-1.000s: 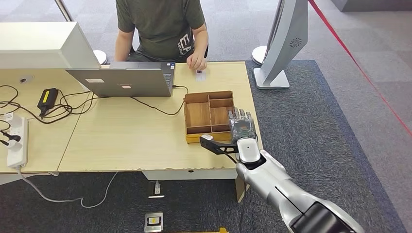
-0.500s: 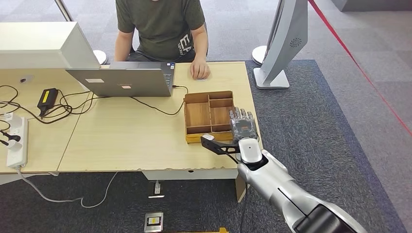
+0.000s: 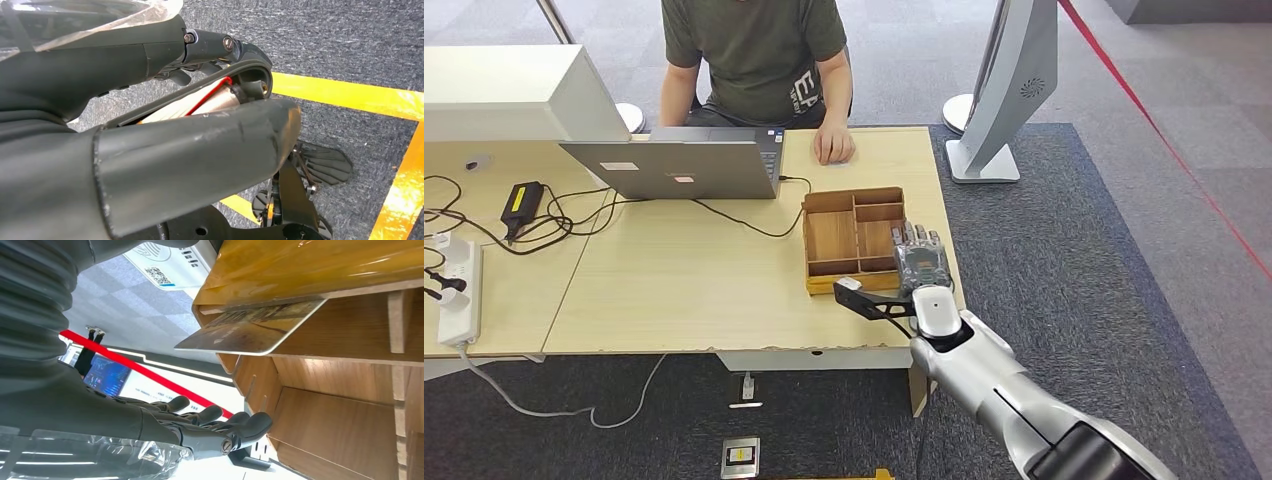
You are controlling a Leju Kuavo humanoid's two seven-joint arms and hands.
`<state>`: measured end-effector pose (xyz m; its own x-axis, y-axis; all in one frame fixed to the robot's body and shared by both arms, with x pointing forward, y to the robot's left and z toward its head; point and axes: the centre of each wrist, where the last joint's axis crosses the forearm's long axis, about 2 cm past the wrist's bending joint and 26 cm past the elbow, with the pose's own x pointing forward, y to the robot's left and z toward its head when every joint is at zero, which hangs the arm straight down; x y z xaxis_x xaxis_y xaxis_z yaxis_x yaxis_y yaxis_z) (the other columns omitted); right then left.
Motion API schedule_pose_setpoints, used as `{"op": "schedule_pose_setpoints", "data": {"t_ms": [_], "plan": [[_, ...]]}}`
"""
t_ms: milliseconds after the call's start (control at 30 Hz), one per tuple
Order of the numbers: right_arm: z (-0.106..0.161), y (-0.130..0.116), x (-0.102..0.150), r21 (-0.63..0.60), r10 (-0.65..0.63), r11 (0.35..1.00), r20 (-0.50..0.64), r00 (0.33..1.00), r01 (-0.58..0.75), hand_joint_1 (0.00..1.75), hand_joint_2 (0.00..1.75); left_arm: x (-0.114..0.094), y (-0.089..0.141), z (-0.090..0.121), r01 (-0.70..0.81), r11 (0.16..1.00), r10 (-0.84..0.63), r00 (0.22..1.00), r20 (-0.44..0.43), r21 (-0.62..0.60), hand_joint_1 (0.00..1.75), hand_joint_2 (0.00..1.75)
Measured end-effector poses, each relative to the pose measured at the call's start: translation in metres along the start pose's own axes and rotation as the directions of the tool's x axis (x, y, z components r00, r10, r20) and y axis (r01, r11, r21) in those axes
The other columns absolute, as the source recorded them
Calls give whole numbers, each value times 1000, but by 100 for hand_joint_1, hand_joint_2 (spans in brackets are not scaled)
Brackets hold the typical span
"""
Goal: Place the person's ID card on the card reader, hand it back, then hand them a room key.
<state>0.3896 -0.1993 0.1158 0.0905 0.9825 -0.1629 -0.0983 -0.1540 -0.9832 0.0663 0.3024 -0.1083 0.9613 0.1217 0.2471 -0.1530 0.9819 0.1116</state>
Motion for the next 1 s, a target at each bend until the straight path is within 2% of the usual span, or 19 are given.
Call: {"op": "schedule_pose_setpoints", "data": {"t_ms": [1000], "plan": [[2, -1, 2, 5, 12, 1000, -2, 1000, -12, 3, 175, 0, 0, 0, 9, 1000, -9, 1000, 3, -6, 0, 0]]}}
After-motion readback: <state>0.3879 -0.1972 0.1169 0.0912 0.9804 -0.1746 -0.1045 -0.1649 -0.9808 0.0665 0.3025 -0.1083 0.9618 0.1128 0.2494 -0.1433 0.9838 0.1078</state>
